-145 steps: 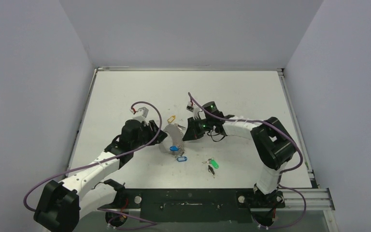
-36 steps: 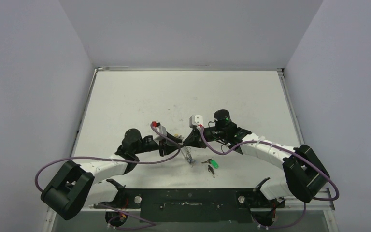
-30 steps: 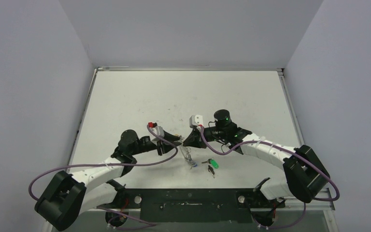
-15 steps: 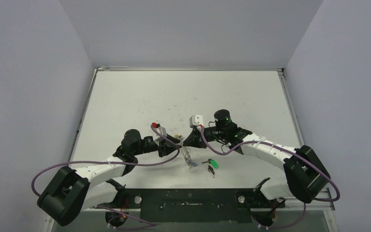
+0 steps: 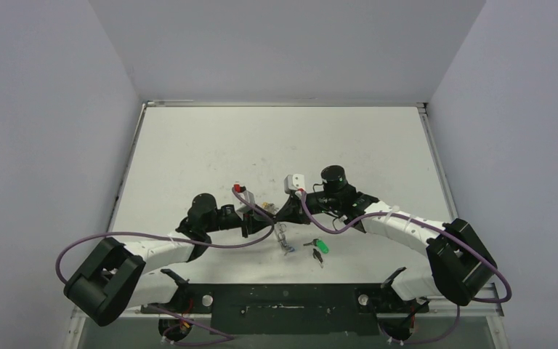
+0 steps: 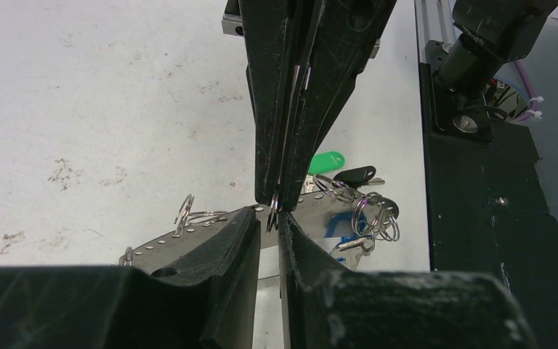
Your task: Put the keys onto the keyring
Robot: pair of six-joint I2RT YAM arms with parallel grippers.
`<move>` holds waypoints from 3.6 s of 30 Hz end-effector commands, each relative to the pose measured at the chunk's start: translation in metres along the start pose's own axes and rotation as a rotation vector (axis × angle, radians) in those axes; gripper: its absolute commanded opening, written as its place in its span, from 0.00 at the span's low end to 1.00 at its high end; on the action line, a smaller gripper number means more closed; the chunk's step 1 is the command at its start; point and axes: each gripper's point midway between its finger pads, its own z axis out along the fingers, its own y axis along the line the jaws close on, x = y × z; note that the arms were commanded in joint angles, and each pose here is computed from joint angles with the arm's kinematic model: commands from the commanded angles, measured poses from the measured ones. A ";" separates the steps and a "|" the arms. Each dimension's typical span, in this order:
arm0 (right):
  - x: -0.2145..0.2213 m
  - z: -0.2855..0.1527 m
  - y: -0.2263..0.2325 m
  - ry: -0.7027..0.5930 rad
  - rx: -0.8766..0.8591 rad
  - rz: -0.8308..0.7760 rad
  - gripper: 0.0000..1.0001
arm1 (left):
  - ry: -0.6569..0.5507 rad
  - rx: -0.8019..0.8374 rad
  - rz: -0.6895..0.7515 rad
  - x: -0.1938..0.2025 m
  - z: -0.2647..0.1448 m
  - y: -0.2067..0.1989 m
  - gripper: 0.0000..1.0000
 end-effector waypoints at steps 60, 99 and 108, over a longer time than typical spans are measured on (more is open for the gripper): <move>-0.050 -0.025 -0.009 -0.301 0.238 -0.300 1.00 | 0.734 0.156 0.291 -0.010 -0.052 -0.007 0.00; -0.042 0.037 0.019 -0.320 -0.005 -0.251 0.31 | 0.709 0.154 0.343 -0.013 -0.043 -0.009 0.00; -0.030 0.042 0.018 -0.295 -0.020 -0.224 0.15 | 0.709 0.147 0.349 -0.014 -0.044 -0.008 0.00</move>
